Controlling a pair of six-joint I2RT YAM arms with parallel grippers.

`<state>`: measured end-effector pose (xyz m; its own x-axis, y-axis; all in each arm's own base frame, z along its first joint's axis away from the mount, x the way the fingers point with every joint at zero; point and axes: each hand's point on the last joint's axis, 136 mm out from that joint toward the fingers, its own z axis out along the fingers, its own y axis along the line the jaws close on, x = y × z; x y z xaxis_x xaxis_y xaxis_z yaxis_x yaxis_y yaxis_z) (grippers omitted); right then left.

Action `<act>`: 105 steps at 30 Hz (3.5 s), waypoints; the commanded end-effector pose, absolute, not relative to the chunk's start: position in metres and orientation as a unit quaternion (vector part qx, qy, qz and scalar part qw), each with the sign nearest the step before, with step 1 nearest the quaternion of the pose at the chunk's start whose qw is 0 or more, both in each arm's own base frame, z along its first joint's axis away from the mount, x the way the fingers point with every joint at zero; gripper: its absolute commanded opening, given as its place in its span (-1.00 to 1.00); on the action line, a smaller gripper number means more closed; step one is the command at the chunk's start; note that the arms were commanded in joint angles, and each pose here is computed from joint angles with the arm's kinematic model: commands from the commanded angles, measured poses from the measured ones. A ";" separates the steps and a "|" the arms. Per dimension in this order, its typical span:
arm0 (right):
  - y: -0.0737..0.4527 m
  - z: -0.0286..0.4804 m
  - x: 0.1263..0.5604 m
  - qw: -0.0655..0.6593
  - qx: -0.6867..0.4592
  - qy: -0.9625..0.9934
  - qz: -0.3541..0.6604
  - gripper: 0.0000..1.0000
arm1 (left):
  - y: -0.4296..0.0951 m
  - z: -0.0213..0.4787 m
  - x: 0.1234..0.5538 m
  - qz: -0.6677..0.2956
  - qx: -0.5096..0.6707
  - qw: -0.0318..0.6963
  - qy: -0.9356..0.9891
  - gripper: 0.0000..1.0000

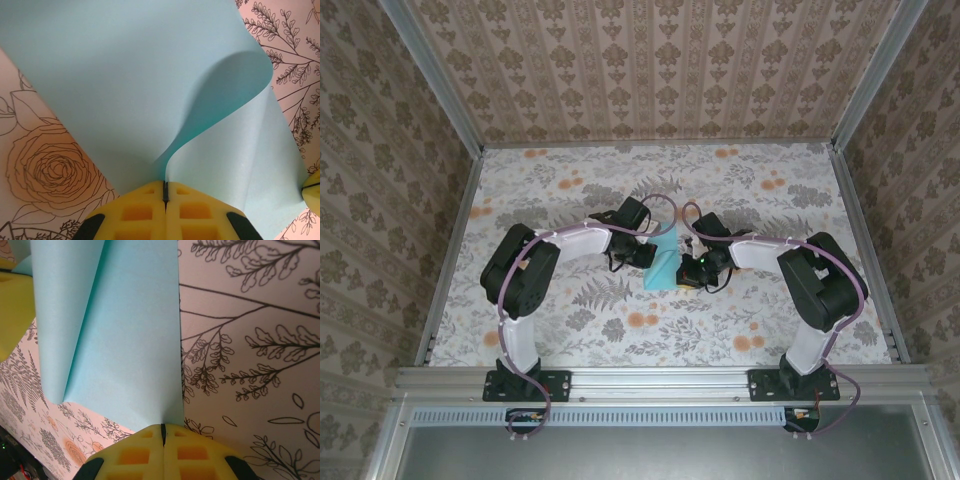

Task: Fold a paper plane with a square sheet of paper (fold left side to right side)
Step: Fold the triangle a second time at the center of the table.

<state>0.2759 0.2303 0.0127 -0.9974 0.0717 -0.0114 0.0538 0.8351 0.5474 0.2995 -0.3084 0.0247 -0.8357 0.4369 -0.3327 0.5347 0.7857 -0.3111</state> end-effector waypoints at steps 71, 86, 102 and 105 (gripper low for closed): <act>0.212 -0.016 0.256 -0.034 0.042 0.972 0.227 -0.91 | -0.304 0.020 0.301 -0.178 0.283 0.126 0.934 -0.92; 0.218 -0.004 0.264 -0.014 0.047 0.965 0.257 -0.92 | -0.302 0.013 0.297 -0.172 0.285 0.119 0.935 -0.93; 0.252 0.062 0.340 0.113 0.083 0.897 0.419 -0.94 | -0.305 0.011 0.291 -0.170 0.290 0.117 0.935 -0.93; 0.260 0.061 0.347 0.112 0.078 0.897 0.420 -0.94 | -0.306 0.009 0.290 -0.170 0.291 0.115 0.935 -0.93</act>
<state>0.3318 0.2457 0.0513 -0.9663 0.2284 -0.1186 0.0675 0.6697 0.7395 0.2990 -0.3111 0.0228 -0.8042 0.4796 -0.3511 0.5765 0.7731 -0.2646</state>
